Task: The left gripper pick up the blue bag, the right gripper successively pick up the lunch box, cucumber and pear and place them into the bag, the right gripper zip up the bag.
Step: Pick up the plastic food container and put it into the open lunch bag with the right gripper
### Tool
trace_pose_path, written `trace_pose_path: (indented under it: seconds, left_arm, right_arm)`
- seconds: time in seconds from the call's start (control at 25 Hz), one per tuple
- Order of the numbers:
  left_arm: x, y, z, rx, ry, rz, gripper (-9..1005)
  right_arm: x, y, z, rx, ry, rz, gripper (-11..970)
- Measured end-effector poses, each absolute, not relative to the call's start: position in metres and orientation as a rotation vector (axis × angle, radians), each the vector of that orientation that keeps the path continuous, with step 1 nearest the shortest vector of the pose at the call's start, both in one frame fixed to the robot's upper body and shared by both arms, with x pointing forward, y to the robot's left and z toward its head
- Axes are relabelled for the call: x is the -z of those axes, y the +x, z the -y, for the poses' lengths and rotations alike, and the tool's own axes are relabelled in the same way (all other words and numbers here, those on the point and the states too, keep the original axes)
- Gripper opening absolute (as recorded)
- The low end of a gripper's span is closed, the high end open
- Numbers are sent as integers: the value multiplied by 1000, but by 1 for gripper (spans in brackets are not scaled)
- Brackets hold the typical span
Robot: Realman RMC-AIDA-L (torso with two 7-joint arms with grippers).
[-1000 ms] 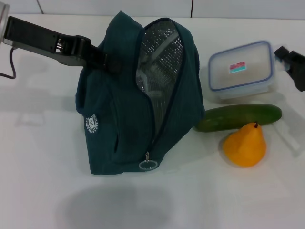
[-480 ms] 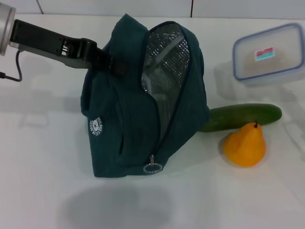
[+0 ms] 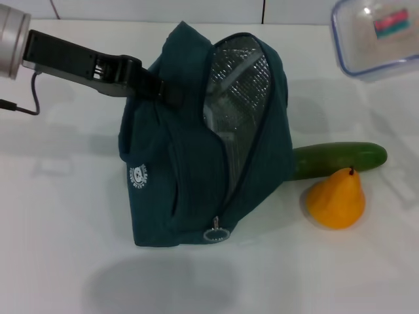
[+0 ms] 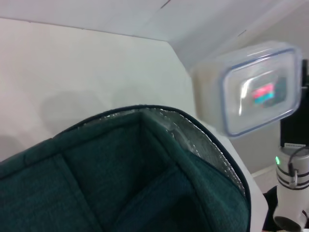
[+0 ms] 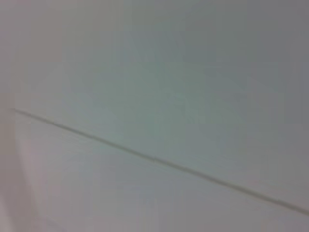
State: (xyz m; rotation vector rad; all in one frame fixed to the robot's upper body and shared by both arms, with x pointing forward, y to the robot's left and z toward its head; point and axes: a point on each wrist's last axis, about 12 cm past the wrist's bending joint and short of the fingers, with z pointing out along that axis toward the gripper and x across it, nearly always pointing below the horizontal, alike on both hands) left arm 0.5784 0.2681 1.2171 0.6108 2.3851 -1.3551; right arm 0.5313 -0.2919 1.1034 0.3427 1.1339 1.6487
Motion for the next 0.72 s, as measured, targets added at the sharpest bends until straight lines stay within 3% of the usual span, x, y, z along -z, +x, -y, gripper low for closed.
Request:
trace_pose_path:
  seconds: [0.72]
  left_arm:
    - [-1214,582,-245,1392,674,-2334,39]
  right_arm:
    - [-1149,578,224,-1905,125,-1125,162]
